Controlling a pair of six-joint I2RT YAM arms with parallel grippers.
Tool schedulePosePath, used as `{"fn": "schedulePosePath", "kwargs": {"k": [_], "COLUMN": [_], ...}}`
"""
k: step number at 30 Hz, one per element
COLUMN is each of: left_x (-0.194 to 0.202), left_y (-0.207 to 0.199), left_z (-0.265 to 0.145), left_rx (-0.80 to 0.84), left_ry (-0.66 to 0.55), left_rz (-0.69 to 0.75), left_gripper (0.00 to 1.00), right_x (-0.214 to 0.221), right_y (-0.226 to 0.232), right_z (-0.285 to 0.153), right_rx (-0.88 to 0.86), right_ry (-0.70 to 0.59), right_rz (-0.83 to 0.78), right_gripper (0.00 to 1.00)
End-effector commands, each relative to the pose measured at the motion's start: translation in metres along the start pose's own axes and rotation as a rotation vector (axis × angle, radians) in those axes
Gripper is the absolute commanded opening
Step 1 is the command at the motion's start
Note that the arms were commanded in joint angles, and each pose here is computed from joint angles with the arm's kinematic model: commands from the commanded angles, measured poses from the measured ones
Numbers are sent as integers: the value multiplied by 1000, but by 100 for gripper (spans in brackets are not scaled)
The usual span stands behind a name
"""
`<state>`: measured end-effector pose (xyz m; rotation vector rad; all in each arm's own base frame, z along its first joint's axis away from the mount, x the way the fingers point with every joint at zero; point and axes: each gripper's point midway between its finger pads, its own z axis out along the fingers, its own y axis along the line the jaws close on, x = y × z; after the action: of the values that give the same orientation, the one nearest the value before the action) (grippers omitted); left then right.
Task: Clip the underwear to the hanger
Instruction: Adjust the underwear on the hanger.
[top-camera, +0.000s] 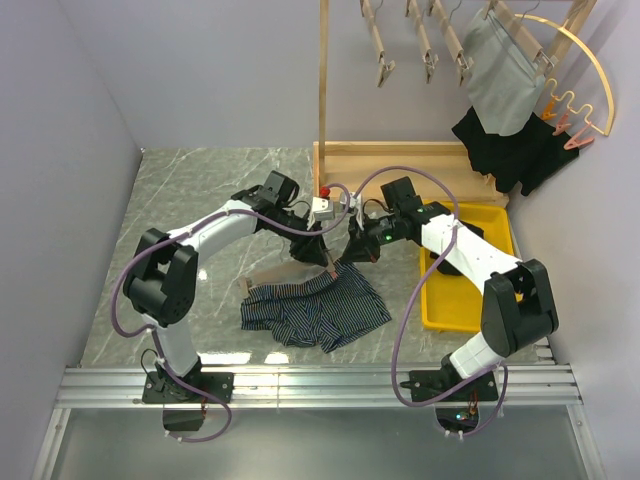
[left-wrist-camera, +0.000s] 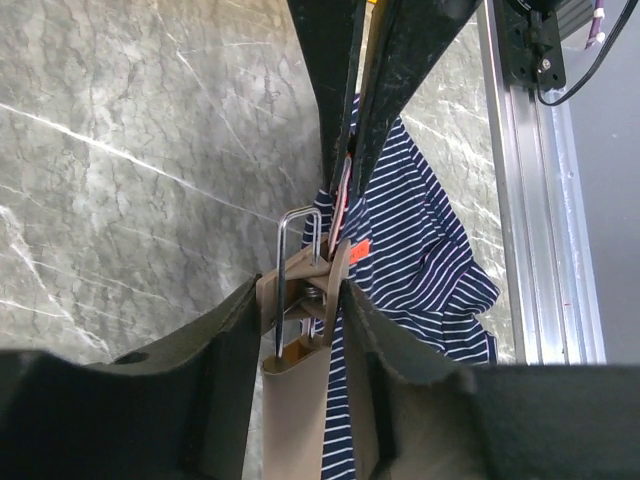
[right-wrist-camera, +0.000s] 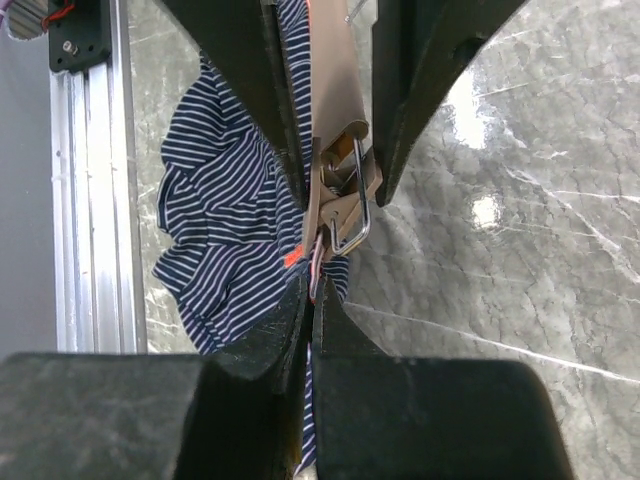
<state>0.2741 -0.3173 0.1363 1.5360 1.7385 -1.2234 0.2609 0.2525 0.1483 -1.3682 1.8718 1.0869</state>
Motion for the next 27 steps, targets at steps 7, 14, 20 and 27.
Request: {"fn": "schedulePosePath", "kwargs": {"k": [7, 14, 20, 27], "left_x": [-16, -22, -27, -27], "left_y": [-4, -7, -6, -4], "left_z": [-2, -4, -7, -9], "left_rx": [21, 34, 35, 39], "left_ry": [-33, -38, -42, -35], "left_rz": [52, 67, 70, 65], "left_gripper": [24, 44, 44, 38], "right_x": [-28, -26, -25, -25], "right_y": [4, 6, 8, 10], "right_z": [-10, -8, -7, -7], "right_rx": [16, 13, 10, 7], "right_ry": [-48, -39, -32, -29], "right_rz": [-108, -113, -125, -131], "right_gripper": [0, 0, 0, 0]}}
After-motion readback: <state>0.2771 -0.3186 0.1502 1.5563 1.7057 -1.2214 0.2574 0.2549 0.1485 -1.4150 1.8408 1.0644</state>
